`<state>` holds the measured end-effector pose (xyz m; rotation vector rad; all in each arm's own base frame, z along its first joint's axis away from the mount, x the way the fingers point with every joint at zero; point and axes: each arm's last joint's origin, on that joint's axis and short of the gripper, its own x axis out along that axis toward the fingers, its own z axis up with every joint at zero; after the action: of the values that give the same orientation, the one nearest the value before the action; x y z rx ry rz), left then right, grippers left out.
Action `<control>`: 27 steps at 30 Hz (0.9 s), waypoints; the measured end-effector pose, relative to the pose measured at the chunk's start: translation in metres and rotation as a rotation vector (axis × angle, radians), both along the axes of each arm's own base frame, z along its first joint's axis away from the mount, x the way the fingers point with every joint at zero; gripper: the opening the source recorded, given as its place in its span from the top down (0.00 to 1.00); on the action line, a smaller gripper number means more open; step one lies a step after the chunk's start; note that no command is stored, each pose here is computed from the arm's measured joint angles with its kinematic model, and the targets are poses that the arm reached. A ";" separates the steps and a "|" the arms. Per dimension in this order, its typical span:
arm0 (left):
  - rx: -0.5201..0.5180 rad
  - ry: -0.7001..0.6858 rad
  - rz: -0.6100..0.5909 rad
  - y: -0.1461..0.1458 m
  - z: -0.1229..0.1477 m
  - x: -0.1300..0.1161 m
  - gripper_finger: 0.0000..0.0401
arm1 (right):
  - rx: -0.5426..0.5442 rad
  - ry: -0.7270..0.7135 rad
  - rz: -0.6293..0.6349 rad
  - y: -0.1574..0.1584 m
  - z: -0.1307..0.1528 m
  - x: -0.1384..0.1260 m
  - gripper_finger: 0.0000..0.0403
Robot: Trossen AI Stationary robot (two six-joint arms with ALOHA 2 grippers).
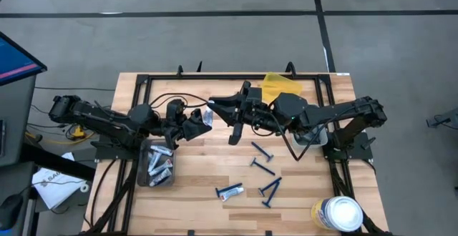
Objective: Pick & Place Travel size toiletries
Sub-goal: Put the white toothpaste into the black bin
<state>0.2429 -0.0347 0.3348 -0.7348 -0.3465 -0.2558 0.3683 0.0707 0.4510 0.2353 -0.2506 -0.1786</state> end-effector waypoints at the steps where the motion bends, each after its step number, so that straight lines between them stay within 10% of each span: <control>1: -0.001 0.000 0.002 0.000 0.000 0.000 1.00 | 0.000 0.000 0.000 0.000 0.000 0.000 0.85; 16: -0.003 0.008 0.010 0.000 -0.001 0.000 1.00 | -0.025 0.029 0.001 0.001 -0.003 0.001 0.42; 27: 0.006 0.048 0.002 0.000 -0.004 0.001 1.00 | -0.076 0.105 -0.040 -0.003 0.001 -0.011 0.36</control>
<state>0.2441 -0.0347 0.3310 -0.7330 -0.3013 -0.2367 0.3577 0.0678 0.4520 0.1448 -0.1579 -0.2196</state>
